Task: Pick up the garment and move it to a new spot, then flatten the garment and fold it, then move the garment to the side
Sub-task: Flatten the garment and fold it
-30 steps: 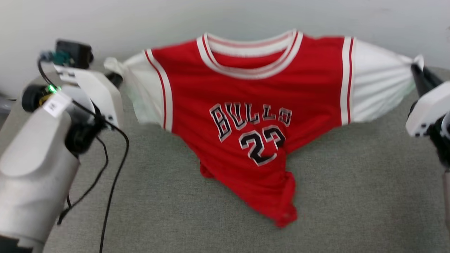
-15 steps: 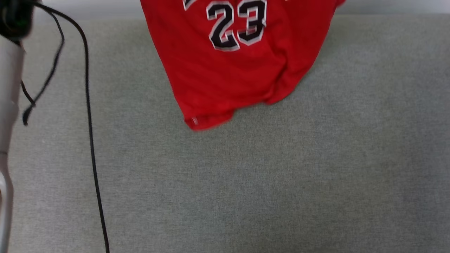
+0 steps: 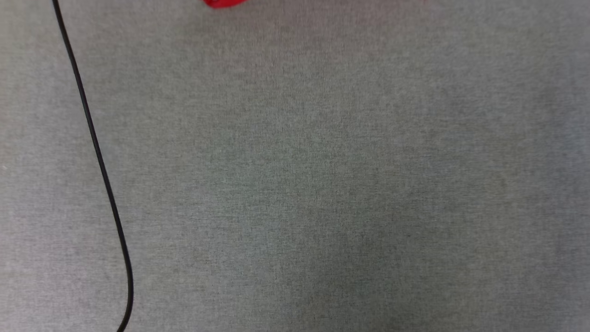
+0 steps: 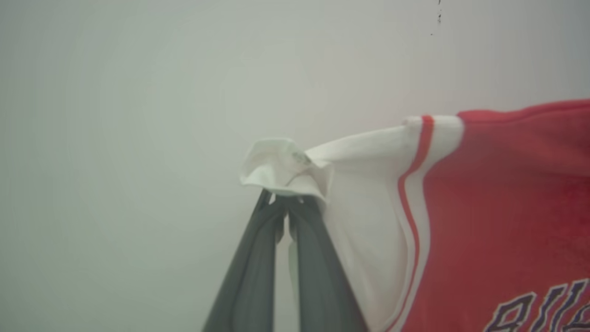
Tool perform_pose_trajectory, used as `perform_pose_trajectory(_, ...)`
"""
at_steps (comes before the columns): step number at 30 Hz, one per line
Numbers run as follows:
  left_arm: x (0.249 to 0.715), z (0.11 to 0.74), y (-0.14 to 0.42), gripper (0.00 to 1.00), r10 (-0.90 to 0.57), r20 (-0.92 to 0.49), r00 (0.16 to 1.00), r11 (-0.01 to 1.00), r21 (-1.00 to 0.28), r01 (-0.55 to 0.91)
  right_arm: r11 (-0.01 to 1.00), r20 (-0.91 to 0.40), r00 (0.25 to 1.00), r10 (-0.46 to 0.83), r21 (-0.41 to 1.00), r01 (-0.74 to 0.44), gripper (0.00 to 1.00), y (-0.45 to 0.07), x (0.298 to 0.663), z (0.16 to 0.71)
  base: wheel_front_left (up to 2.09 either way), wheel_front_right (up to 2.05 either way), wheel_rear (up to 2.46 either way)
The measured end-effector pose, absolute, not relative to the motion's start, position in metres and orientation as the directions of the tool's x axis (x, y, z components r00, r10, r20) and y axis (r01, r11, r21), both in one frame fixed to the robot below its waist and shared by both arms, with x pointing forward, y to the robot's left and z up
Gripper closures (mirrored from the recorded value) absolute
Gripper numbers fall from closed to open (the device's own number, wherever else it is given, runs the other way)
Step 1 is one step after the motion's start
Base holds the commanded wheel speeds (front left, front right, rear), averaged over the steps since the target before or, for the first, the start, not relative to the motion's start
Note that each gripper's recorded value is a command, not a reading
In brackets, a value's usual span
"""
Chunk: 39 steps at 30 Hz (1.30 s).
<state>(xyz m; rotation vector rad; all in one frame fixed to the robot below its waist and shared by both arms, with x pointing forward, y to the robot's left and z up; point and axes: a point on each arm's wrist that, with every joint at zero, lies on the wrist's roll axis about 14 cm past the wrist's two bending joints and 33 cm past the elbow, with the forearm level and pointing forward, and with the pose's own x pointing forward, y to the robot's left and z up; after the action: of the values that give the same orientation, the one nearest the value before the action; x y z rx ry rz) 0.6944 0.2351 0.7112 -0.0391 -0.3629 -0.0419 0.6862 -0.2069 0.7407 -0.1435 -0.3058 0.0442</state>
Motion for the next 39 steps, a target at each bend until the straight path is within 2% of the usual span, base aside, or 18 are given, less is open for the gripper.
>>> perform_pose_trajectory(10, 0.719, 0.617, 0.246, 1.0, -0.015, 0.205, 0.979, 0.996, -0.08, 0.032, 0.986, 0.174, 0.974, 0.145, -0.107, -0.127, 1.0, -0.165, 0.727, 0.657, 0.0, 0.0, 0.0)
perform_pose_trajectory(16, 0.709, 0.544, 0.24, 1.0, -0.022, 0.052, 0.998, 0.992, -0.121, 0.028, 0.987, 0.037, 0.987, 0.158, -0.037, -0.156, 1.0, -0.157, 0.721, 0.579, 0.0, 0.0, 0.0)
perform_pose_trajectory(23, 0.658, 0.464, 0.225, 1.0, -0.059, -0.12, 0.991, 0.981, -0.192, 0.036, 0.988, -0.131, 0.981, 0.145, 0.064, -0.137, 1.0, -0.163, 0.675, 0.487, 0.0, 0.0, 0.0)
perform_pose_trajectory(28, 0.608, 0.438, 0.233, 1.0, -0.065, -0.177, 0.982, 0.976, -0.215, 0.026, 0.987, -0.218, 0.966, 0.141, 0.102, -0.121, 1.0, -0.168, 0.625, 0.443, 0.0, 0.0, 0.0)
perform_pose_trajectory(32, 0.566, 0.431, 0.244, 1.0, -0.05, -0.196, 0.979, 0.972, -0.234, 0.003, 0.984, -0.245, 0.96, 0.137, 0.146, -0.103, 1.0, -0.174, 0.585, 0.427, 0.0, 0.0, 0.0)
perform_pose_trajectory(39, 0.501, 0.441, 0.253, 1.0, -0.041, -0.18, 0.983, 0.974, -0.226, -0.001, 0.981, -0.222, 0.967, 0.124, 0.171, -0.087, 1.0, -0.192, 0.526, 0.434, 0.0, 0.0, 0.0)
